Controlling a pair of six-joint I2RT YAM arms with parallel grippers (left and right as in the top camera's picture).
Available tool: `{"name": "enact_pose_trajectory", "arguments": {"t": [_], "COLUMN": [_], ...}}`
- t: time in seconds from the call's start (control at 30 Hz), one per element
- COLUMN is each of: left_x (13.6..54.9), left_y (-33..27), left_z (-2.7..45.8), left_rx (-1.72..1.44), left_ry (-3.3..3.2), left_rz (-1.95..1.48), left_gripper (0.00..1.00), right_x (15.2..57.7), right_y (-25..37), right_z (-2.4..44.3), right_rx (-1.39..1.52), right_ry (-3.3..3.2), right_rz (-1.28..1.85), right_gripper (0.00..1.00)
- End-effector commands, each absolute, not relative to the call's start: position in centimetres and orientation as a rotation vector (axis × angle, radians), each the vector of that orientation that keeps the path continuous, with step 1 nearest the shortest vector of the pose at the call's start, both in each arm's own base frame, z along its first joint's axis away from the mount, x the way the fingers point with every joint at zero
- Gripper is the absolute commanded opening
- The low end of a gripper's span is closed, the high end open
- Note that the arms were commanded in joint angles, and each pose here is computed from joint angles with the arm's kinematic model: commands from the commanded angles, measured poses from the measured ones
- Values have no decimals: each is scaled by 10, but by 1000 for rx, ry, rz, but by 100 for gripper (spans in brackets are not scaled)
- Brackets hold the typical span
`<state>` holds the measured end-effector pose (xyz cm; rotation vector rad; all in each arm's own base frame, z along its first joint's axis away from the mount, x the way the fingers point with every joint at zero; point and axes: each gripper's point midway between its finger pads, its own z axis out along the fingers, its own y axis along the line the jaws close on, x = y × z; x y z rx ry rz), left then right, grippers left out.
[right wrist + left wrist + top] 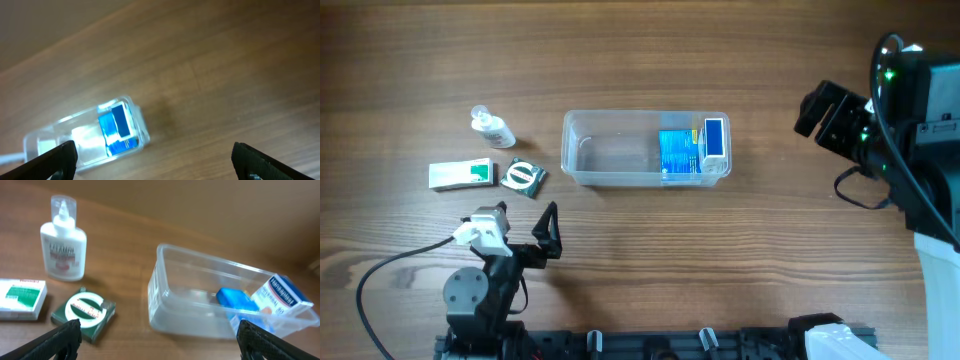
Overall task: Pack container
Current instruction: 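Open the right gripper and retract the right arm upward, then reach the left gripper to the white-green Panadol box and grasp it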
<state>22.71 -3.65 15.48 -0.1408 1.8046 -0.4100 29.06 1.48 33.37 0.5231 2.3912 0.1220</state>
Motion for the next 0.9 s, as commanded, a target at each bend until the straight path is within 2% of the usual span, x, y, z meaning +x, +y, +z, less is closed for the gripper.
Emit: {"name": "enact_pose_trajectory", "arguments": {"t": [0.0, 0.13, 0.3, 0.47, 0.6, 0.73, 0.87], "left_x": [226, 223, 216, 228, 250, 266, 279], "left_y": [-45, -40, -13, 8, 3, 6, 27], "left_z": [166, 170, 200, 259, 317, 332, 316], "left_rx": [-90, -128, -280, -343, -339, -352, -502], "left_ry": [1767, 1793, 1929, 2084, 2133, 2141, 2171], "left_rz": [-446, -435, -286, -110, -128, -106, -35], "left_gripper": [100, 100, 100, 100, 100, 100, 100], "right_x": [289, 291, 293, 293, 293, 293, 293], "right_y": [13, 13, 14, 14, 14, 14, 14], "right_z": [329, 326, 324, 324, 324, 324, 324], "right_rx": [546, 547, 548, 549, 549, 549, 549], "right_ry": [2418, 2432, 2436, 2437, 2437, 2437, 2437], "right_rz": [109, 104, 102, 102, 102, 102, 102], "right_gripper": [100, 100, 99, 100, 100, 100, 100]}}
